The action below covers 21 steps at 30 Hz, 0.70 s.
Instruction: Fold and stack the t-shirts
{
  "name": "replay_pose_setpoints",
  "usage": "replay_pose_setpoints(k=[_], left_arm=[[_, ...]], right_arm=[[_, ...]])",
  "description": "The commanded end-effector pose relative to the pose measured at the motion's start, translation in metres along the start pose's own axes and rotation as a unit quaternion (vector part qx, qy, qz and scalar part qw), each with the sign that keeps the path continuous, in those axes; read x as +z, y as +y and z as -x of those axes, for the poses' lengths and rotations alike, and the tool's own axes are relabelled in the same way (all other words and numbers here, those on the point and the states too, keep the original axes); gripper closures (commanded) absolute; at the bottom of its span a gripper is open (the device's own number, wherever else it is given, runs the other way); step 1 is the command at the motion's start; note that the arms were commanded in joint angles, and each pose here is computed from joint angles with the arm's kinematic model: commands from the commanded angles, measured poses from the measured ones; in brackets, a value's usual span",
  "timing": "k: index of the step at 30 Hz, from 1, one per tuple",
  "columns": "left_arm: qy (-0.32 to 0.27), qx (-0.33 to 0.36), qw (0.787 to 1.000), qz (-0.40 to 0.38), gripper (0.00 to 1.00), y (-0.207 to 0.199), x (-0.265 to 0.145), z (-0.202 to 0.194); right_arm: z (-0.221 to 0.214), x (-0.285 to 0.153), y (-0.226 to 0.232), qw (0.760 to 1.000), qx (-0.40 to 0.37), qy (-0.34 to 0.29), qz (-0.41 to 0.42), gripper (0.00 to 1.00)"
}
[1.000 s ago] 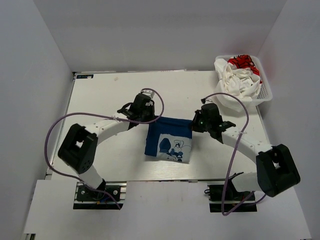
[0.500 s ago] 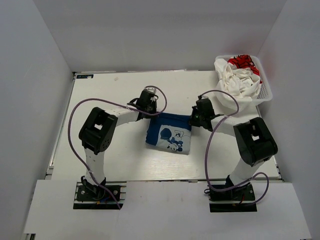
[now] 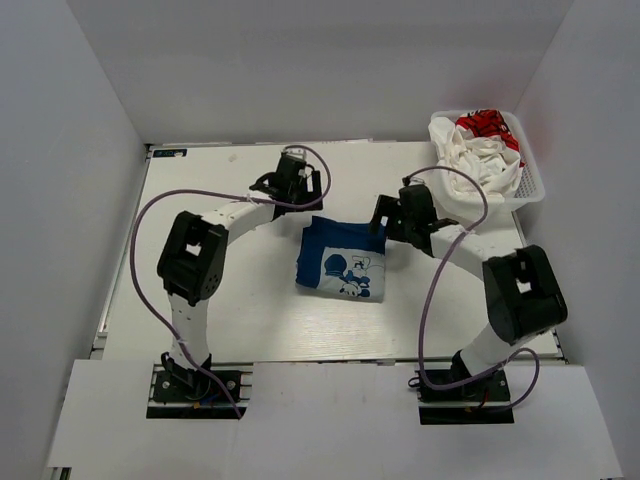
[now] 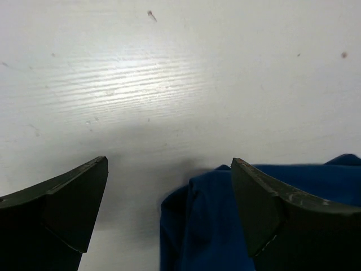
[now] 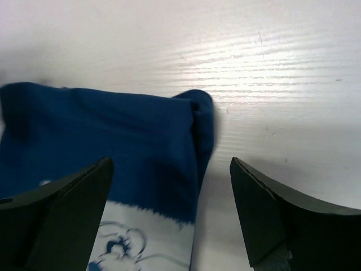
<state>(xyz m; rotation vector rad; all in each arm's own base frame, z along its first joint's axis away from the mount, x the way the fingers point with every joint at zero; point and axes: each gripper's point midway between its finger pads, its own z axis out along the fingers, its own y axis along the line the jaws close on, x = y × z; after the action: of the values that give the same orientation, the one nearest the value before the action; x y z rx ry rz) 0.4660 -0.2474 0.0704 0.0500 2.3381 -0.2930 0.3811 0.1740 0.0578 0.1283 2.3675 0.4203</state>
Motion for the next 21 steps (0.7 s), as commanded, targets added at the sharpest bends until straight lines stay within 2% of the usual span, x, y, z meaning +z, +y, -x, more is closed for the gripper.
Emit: replay_pose_setpoints(k=[1, 5, 6, 7, 8, 9, 10, 11, 12, 13, 17, 21], left_arm=[[-0.049, 0.0, 0.999, 0.006, 0.0, -0.003, -0.048, 0.055], [-0.05, -0.001, 0.998, -0.033, 0.0, -0.022, -0.089, 0.048], [-0.04, 0.001, 0.996, -0.078, 0.0, -0.034, -0.097, 0.041], [-0.038, 0.002, 0.992, -0.117, 0.0, -0.042, -0.109, 0.03], [-0.02, 0.008, 0.983, -0.182, 0.0, -0.06, -0.121, 0.017], [-0.015, 0.006, 0.978, -0.209, 0.0, -0.066, -0.128, 0.01], [0.009, 0.012, 0.972, -0.233, 0.0, -0.071, -0.131, -0.015], [-0.001, 0.013, 0.959, -0.283, 0.0, -0.084, -0.146, -0.014], [0.018, 0.016, 0.955, -0.295, 0.0, -0.084, -0.146, -0.038], [0.024, 0.017, 0.952, -0.305, 0.0, -0.084, -0.145, -0.047], [0.045, 0.043, 0.921, -0.384, 0.0, -0.094, -0.152, -0.082], [0.098, 0.038, 0.917, -0.385, 0.0, -0.081, -0.134, -0.132]], right_arm=[[0.042, -0.036, 0.015, 0.999, -0.004, -0.053, 0.013, 0.1], [0.04, -0.063, 0.031, 0.997, -0.002, -0.06, 0.057, 0.1], [0.033, -0.068, 0.047, 0.994, -0.007, -0.042, 0.103, 0.1], [0.038, -0.07, 0.058, 0.99, -0.011, -0.057, 0.129, 0.1], [0.029, -0.072, 0.072, 0.985, -0.012, -0.035, 0.171, 0.1], [0.027, -0.072, 0.08, 0.982, -0.016, -0.03, 0.187, 0.1], [0.028, -0.066, 0.086, 0.979, -0.008, -0.03, 0.199, 0.1], [0.023, -0.057, 0.088, 0.979, -0.006, -0.02, 0.201, 0.1], [0.016, -0.046, 0.085, 0.981, 0.006, -0.009, 0.195, 0.1], [0.024, -0.042, 0.09, 0.978, 0.01, -0.025, 0.206, 0.1], [0.009, -0.009, 0.083, 0.98, 0.031, 0.008, 0.196, 0.1], [-0.023, 0.022, 0.058, 0.984, 0.06, 0.057, 0.155, 0.1]])
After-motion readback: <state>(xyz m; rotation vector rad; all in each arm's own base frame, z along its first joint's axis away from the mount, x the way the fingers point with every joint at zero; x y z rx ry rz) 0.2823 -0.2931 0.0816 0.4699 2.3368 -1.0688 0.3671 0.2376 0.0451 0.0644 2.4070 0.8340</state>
